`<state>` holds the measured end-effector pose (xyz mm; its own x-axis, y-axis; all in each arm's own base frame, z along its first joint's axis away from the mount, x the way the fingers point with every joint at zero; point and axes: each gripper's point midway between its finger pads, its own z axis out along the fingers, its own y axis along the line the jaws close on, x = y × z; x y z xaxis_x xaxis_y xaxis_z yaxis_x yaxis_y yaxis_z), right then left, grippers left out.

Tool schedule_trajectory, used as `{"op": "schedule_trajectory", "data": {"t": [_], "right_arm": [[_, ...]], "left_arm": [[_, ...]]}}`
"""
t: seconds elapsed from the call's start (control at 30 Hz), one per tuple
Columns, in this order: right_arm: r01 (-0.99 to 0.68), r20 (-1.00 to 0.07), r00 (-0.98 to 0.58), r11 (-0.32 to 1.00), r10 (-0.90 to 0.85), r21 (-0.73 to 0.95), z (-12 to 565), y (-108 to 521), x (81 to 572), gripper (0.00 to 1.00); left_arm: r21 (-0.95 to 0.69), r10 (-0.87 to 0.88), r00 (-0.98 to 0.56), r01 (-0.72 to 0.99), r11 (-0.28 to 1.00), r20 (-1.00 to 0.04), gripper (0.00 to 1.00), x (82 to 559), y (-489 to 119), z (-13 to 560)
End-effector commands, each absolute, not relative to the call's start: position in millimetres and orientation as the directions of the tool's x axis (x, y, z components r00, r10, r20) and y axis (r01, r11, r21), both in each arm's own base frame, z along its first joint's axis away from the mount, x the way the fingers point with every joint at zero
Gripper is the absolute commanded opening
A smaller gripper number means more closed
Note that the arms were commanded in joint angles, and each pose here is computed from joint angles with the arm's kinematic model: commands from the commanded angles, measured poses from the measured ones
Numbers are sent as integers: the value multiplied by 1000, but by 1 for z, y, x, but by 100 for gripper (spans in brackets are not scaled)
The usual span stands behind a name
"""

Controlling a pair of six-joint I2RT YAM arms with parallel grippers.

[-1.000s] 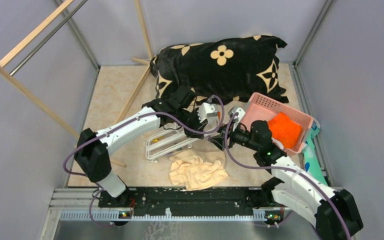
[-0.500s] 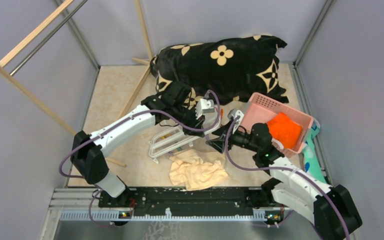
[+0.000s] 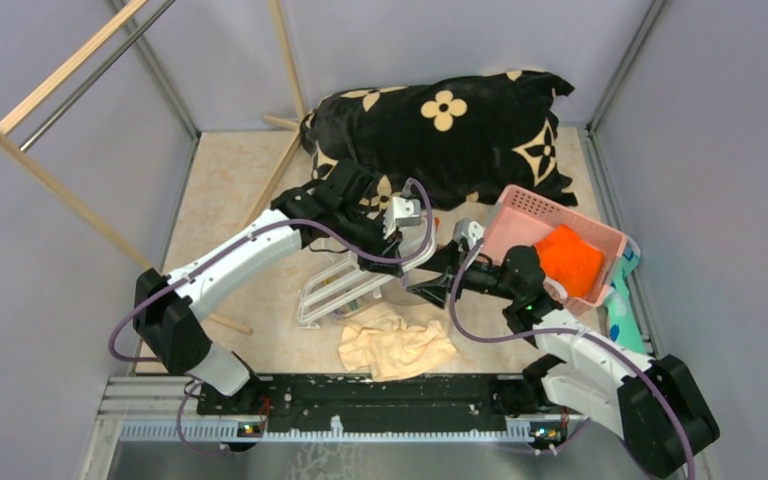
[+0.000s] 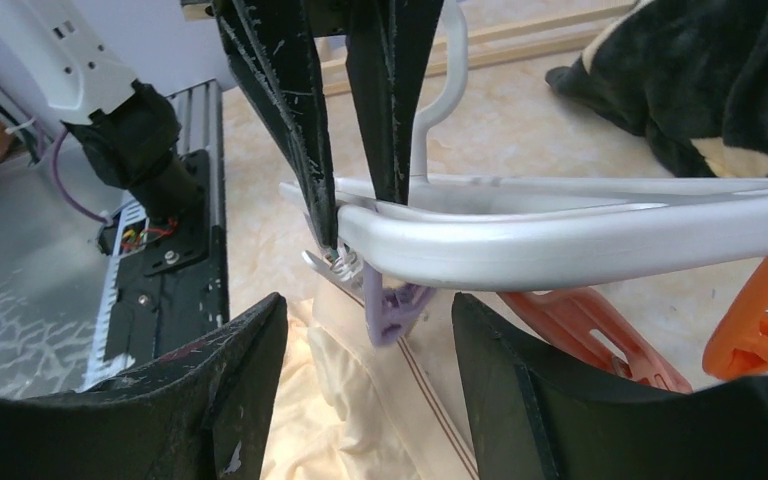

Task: Clip the underwear to the hanger
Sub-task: Open the clamp at the hanger.

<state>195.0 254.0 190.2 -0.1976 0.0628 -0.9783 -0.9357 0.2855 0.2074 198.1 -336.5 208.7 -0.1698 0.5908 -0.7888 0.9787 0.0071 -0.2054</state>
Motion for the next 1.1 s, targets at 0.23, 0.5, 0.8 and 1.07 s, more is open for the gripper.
{"op": "schedule_trajectory", "data": {"t": [0.23,0.5,0.8,1.07], "right_arm": [[-986,-990,-99,123,101,111,232,264,179,61],[-967,-992,-94,229,79,110,215,264,190,60],[-954,-991,-114,271,68,128,196,262,183,60],[-924,-987,-127,351,94,152,187,256,194,67]], "left_arm": [[-132,435,-41,974,-182,-899,0,167,-342,277],[-100,448,-34,987,-125,-894,0,180,-344,275],[-77,444,-21,991,-108,-896,0,185,-345,279],[-58,433,-7,993,-104,-901,0,185,-343,286]]}}
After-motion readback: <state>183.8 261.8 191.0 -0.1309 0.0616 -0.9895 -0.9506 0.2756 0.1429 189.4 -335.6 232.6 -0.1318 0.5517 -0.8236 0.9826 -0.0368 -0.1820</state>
